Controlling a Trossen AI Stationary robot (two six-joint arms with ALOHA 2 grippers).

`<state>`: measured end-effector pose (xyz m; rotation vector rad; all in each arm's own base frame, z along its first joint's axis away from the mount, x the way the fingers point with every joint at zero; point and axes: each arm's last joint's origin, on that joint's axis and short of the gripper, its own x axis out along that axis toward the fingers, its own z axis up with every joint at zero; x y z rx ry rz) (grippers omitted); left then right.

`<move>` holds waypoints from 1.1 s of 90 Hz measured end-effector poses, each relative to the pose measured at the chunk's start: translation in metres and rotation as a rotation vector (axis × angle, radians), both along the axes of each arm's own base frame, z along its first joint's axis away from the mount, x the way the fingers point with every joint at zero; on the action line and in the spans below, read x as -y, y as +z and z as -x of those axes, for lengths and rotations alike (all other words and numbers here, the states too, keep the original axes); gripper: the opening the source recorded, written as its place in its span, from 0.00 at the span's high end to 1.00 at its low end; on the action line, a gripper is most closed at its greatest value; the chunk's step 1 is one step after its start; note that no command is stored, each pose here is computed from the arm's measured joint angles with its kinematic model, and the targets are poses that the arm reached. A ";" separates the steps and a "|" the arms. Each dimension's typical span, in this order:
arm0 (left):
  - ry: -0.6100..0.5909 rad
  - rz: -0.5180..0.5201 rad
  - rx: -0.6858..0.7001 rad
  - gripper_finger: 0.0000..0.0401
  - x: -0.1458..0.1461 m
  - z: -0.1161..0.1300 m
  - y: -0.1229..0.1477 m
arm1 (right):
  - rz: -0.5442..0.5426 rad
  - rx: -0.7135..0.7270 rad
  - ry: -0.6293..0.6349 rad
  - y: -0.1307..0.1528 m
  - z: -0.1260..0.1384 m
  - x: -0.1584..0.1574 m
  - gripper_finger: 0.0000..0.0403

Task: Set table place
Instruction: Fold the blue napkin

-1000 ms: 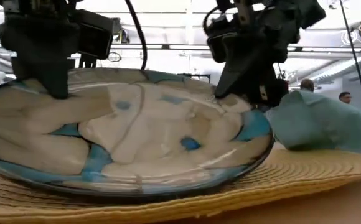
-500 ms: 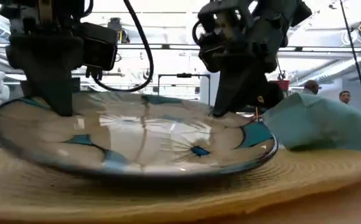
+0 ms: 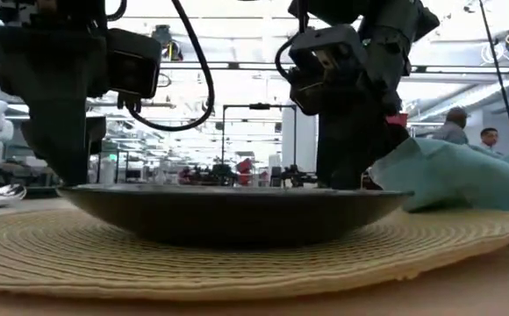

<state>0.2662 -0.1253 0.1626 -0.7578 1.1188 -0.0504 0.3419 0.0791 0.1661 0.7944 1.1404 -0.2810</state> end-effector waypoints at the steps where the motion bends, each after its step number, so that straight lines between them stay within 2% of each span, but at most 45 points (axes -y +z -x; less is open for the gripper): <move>1: 0.000 0.001 0.001 0.57 0.000 0.000 0.000 | -0.002 0.003 0.004 0.000 0.000 0.000 0.61; 24: -0.012 0.006 0.041 0.57 0.000 -0.001 0.014 | 0.014 0.063 0.080 0.023 -0.011 -0.002 0.51; 44: 0.024 -0.035 -0.012 0.57 -0.020 0.024 0.042 | 0.095 0.025 0.184 0.064 -0.019 0.008 0.50; 51: 0.041 -0.050 0.055 0.57 -0.028 0.033 0.059 | 0.148 -0.016 0.224 0.079 -0.018 0.011 0.50; 60: 0.066 -0.079 0.187 0.57 -0.038 0.045 0.084 | 0.272 -0.114 0.266 0.095 -0.010 0.016 0.51; 73: 0.133 -0.218 0.358 0.57 -0.055 0.059 0.109 | 0.474 -0.414 0.247 0.103 0.019 0.023 0.51; 82: 0.162 -0.404 0.406 0.57 -0.065 0.064 0.113 | 0.529 -0.617 0.198 0.104 0.041 0.026 0.51; 88: 0.218 -0.518 0.420 0.57 -0.070 0.063 0.113 | 0.524 -0.611 0.177 0.102 0.046 0.026 0.51; 99: 0.297 -0.594 0.451 0.57 -0.077 0.057 0.114 | 0.515 -0.521 0.191 0.100 0.060 0.020 0.51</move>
